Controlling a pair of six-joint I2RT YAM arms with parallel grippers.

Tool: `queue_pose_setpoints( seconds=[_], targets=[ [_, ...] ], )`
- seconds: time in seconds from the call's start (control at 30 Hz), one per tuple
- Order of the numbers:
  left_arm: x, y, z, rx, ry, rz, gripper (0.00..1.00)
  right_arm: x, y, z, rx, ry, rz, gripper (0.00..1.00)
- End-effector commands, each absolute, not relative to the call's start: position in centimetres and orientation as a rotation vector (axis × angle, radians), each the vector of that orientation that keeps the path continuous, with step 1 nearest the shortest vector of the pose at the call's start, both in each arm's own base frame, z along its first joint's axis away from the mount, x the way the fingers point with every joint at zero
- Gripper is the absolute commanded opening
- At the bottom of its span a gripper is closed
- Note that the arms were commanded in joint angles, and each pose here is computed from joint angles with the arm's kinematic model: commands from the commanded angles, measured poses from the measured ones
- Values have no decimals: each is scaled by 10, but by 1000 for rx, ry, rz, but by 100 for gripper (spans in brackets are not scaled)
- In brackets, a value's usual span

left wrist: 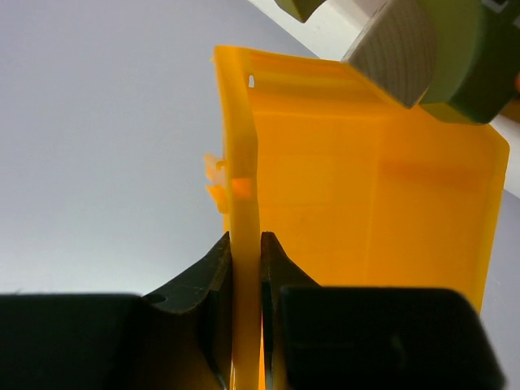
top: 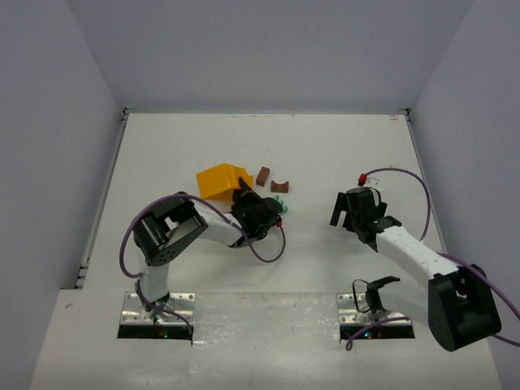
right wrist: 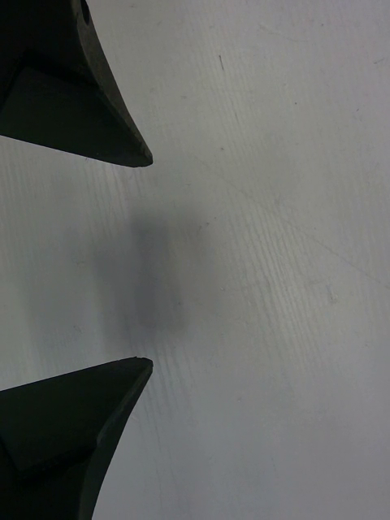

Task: Build the wood block tower

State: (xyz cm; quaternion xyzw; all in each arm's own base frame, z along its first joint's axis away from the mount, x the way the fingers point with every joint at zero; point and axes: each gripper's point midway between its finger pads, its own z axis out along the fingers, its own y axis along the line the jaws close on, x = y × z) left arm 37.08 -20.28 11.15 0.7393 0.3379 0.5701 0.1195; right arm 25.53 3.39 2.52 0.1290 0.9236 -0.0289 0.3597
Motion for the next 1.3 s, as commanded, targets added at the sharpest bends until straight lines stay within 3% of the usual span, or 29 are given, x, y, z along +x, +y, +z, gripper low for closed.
queue_pose_setpoints(
  seconds=[0.0,0.2,0.47,0.57,0.73,1.17,1.27],
  targets=[
    [381,-215,127,2061,1063,1636,0,271,33,41,344,2327,-78,99],
    [420,-216,192,1808,1259,1558,0,271,36,41,326,2334,-57,99],
    [449,-166,241,1523,1425,1517,0,272,37,44,324,2330,-49,99],
    [462,-155,251,1400,1530,1343,0,271,37,44,322,2331,-48,99],
    [491,-139,274,1177,1761,631,0,272,38,48,325,2315,-37,99],
    [551,12,242,451,1961,-14,0,273,46,45,299,2317,19,99],
    [559,30,221,359,2040,-56,0,272,47,44,298,2316,23,99]
  ],
)
